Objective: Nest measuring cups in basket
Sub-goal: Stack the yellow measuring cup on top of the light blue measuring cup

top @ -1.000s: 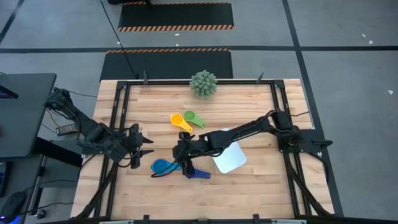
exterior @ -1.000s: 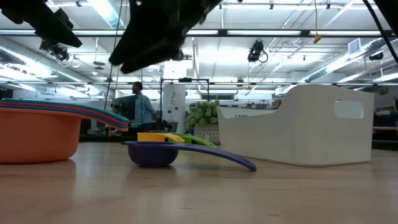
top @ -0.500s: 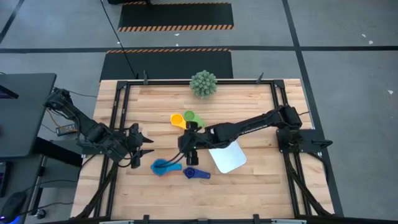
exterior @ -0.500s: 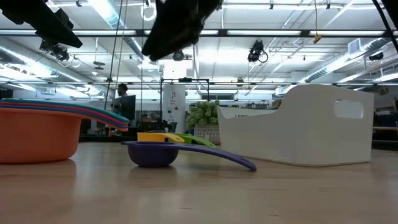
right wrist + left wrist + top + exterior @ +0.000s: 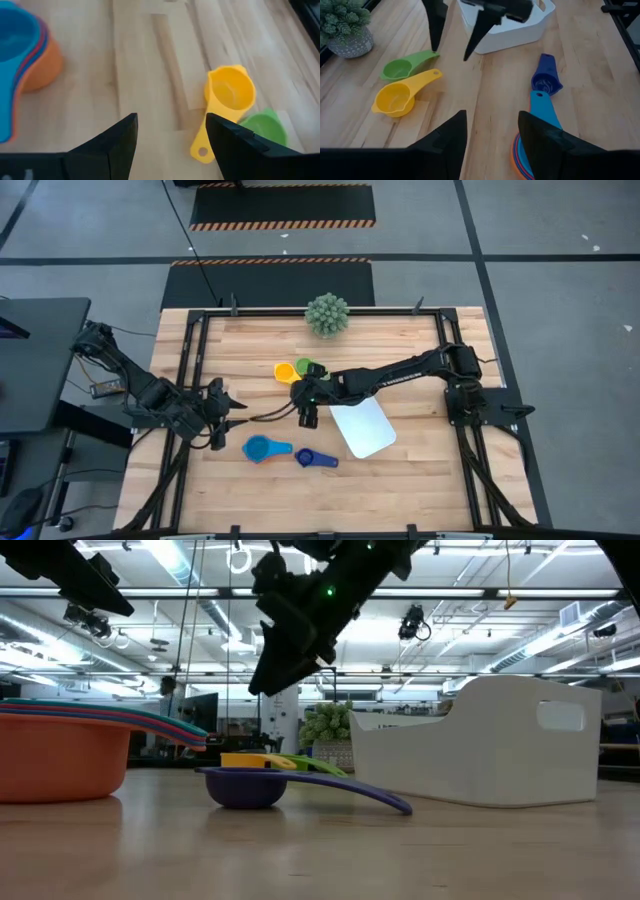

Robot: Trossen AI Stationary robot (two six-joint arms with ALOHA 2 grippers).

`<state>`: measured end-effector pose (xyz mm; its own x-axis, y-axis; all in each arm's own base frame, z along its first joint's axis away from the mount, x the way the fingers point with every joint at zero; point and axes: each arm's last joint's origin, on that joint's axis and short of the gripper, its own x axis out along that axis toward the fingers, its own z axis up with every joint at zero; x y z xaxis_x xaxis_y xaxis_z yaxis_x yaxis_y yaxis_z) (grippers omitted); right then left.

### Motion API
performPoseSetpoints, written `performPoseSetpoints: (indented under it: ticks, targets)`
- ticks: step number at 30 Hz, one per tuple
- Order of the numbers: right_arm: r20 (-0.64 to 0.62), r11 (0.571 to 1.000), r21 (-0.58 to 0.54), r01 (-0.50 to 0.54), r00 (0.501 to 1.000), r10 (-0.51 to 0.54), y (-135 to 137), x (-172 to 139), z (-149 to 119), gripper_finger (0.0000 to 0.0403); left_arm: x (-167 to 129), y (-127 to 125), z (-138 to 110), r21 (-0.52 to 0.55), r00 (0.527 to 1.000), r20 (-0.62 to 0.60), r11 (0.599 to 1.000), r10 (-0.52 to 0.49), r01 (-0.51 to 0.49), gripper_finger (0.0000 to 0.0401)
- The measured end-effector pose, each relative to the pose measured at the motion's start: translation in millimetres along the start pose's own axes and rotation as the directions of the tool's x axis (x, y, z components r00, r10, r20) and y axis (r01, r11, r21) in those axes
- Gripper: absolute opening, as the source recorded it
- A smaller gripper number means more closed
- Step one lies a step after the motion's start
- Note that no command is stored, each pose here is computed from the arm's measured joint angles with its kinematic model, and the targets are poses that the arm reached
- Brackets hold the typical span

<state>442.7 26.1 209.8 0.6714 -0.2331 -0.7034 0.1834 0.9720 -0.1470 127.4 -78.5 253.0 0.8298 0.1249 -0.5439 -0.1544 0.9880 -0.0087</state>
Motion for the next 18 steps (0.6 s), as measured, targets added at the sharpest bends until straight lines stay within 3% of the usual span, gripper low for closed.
performPoseSetpoints:
  ticks: [10,18]
  targets:
    - [-0.033,0.983,0.144,0.118,0.993,-0.114,-22,23,-22,0.0242,0,0,0,0.009,1.000,0.009,1.000,0.015,-0.015,0.0182]
    - [-0.031,0.977,0.164,0.137,0.991,-0.133,-30,14,2,0.0242,0,1,0,0.018,1.000,0.003,1.000,0.020,-0.020,0.0182]
